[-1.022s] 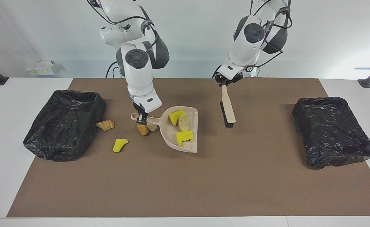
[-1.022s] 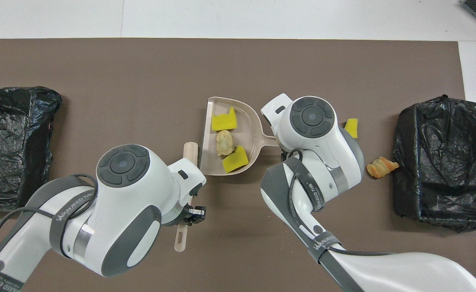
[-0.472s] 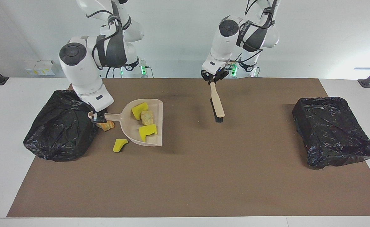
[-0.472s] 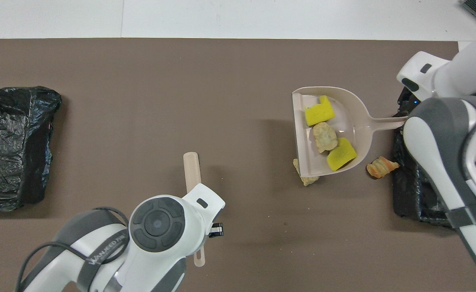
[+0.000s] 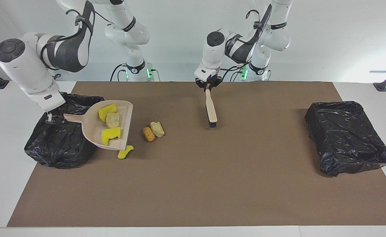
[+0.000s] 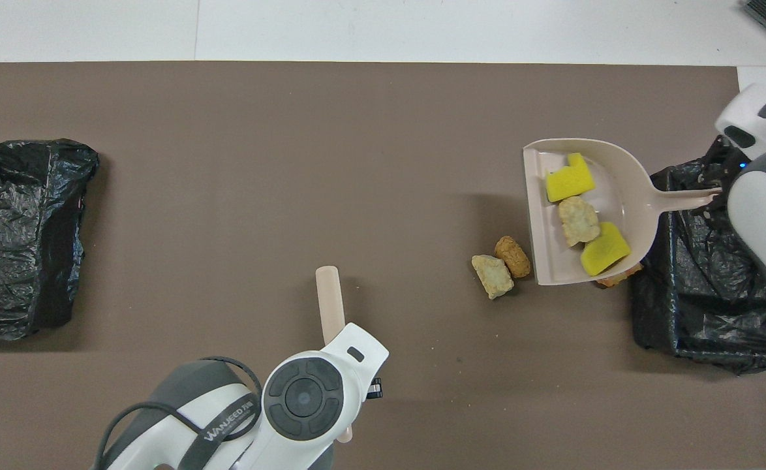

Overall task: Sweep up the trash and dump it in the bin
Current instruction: 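Carry the dustpan to the black bag while the left gripper drops the brush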

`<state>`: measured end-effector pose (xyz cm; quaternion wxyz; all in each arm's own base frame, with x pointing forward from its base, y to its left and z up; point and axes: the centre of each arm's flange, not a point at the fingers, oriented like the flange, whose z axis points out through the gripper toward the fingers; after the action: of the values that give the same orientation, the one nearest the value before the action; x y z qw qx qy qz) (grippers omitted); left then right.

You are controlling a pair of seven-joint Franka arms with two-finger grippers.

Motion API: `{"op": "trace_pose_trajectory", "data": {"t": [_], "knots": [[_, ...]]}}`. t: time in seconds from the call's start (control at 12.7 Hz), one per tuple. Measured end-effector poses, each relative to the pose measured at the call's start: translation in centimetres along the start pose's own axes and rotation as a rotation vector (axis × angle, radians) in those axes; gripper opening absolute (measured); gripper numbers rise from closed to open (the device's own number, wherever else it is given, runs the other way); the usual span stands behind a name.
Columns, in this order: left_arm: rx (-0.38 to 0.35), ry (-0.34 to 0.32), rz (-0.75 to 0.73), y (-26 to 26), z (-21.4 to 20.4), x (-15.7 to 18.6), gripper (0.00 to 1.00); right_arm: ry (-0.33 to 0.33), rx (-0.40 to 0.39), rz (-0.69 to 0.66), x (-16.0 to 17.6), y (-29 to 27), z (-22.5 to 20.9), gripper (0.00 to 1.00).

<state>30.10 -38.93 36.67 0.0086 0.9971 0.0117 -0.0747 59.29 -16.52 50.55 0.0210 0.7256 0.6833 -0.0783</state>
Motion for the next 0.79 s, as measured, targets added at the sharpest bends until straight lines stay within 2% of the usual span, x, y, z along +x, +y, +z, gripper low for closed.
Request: {"op": "trace_pose_trajectory", "data": {"t": [0.16,0.39,0.63,0.71,0.79], "knots": [[0.008,-0.005,-0.007,0.3,0.7,-0.2,0.26,-0.05,0.018,0.023,-4.6,-1.1,0.5,0.31],[0.019,-0.013,-0.017,-0.2,1.7,-0.3,0.26,-0.193,0.009,0.05,-9.1,-2.9,-1.3,0.31],[0.019,-0.012,-0.02,-0.4,1.9,-0.2,0.31,-0.401,0.003,0.09,-9.9,-4.6,-3.1,0.31],[0.018,-0.012,-0.023,-0.4,1.9,0.0,0.38,-0.466,-0.014,0.115,-9.4,-5.1,-2.6,0.31],[0.016,-0.011,-0.029,-0.6,1.8,0.2,0.5,-0.526,-0.032,0.14,-8.5,-5.8,-1.7,0.31]]}}
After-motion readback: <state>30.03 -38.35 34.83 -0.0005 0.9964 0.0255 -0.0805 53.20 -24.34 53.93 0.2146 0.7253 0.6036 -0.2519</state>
